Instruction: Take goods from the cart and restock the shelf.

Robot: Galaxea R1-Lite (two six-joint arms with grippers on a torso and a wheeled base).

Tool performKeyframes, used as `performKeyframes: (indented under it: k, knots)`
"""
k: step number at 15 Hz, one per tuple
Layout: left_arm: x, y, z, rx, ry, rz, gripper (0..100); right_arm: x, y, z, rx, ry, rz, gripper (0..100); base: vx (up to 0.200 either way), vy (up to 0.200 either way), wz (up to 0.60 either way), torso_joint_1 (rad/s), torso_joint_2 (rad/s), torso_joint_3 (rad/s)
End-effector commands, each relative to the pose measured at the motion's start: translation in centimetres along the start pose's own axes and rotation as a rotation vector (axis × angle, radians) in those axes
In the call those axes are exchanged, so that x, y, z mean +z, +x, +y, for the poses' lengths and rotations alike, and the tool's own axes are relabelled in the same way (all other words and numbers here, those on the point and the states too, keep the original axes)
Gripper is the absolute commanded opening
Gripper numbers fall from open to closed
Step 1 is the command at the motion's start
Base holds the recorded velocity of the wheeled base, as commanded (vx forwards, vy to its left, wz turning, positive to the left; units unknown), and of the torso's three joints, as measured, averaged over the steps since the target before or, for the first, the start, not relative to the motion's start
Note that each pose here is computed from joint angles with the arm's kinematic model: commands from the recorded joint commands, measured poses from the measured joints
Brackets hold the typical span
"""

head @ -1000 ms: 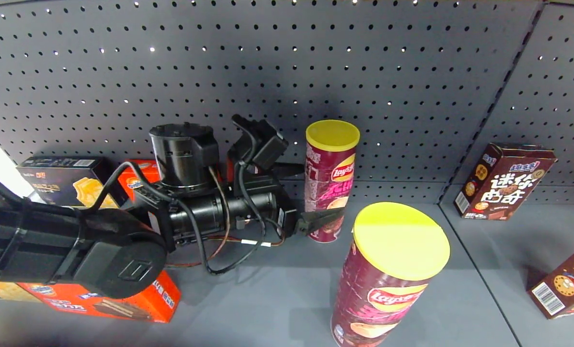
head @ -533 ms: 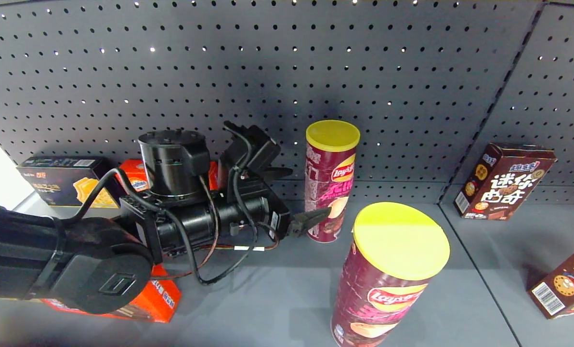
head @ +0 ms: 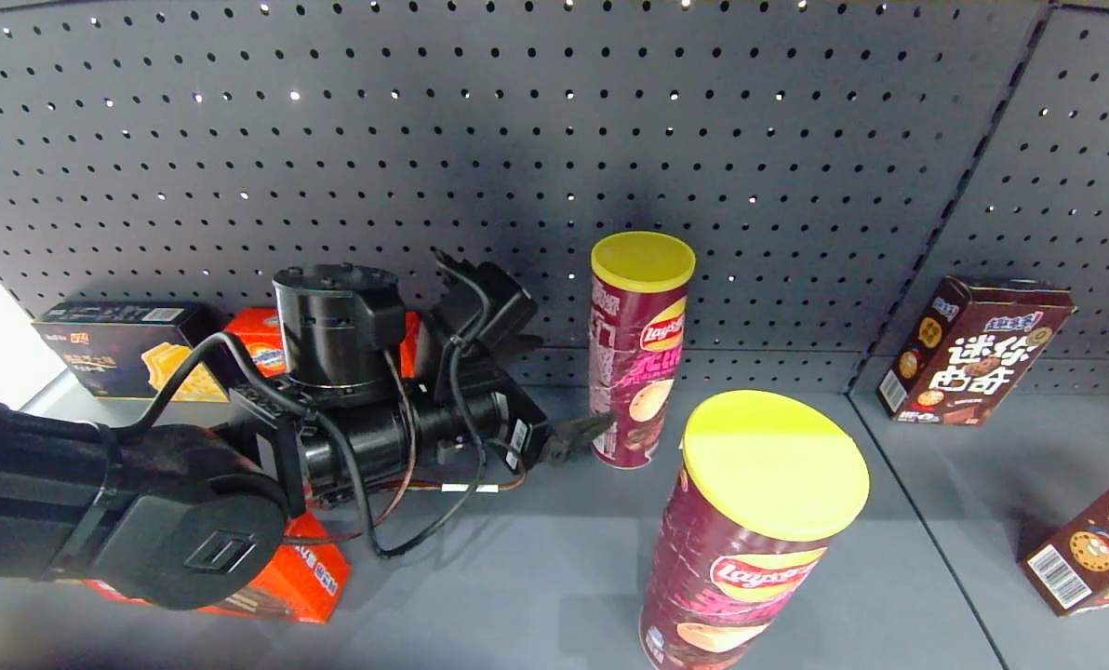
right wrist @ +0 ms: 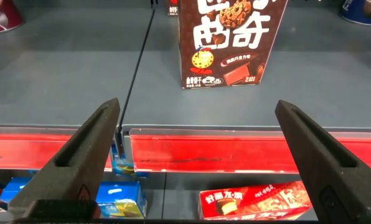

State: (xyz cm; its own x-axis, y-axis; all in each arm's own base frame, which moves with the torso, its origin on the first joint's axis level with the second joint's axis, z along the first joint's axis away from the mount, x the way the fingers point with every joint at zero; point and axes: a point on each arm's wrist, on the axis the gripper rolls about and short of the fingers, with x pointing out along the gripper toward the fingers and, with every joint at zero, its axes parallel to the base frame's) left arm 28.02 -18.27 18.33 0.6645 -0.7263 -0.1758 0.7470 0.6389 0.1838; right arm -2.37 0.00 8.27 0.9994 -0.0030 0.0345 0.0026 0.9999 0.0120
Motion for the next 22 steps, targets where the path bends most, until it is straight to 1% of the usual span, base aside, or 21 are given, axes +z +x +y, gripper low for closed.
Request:
performKeyframes:
  k: [1,5,7,8,11,13,17,19,22]
  knots:
    - [0.1,0.0,0.2,0.019,-0.001,-0.001,100,0.0,0.0,0.0,0.000,0.000,0.001,100,0.000,0.000,0.00,0.000,0.00,0.000]
    - [0.4,0.1,0.9,0.082,-0.002,0.006,100,0.0,0.0,0.0,0.000,0.000,0.002,100,0.000,0.000,0.00,0.000,0.00,0.000]
    - [0.4,0.1,1.0,0.086,-0.003,0.011,100,0.0,0.0,0.0,0.000,0.000,0.002,100,0.000,0.000,0.00,0.000,0.00,0.000]
    - [0.6,0.2,1.3,0.111,-0.005,0.022,100,0.0,0.0,0.0,0.000,0.000,0.002,100,0.000,0.000,0.00,0.000,0.00,0.000]
    - [0.6,0.2,1.5,0.131,-0.006,0.027,100,0.0,0.0,0.0,0.000,0.000,0.001,100,0.000,0.000,0.00,0.000,0.00,0.000]
    - [0.5,0.1,2.0,0.149,-0.008,0.029,100,0.0,0.0,0.0,0.000,0.000,0.002,100,0.000,0.000,0.00,0.000,0.00,0.000]
    - [0.8,0.2,2.3,0.171,-0.006,0.022,100,0.0,0.0,0.0,0.000,0.000,0.001,100,0.000,0.000,0.00,0.000,0.00,0.000]
    - [0.7,0.5,2.3,0.174,-0.006,0.027,100,0.0,0.0,0.0,0.000,0.000,0.001,100,0.000,0.000,0.00,0.000,0.00,0.000]
    - [0.1,0.2,2.1,0.175,-0.009,0.049,100,0.0,0.0,0.0,0.001,0.000,0.001,100,0.000,0.000,0.00,0.000,0.00,0.000]
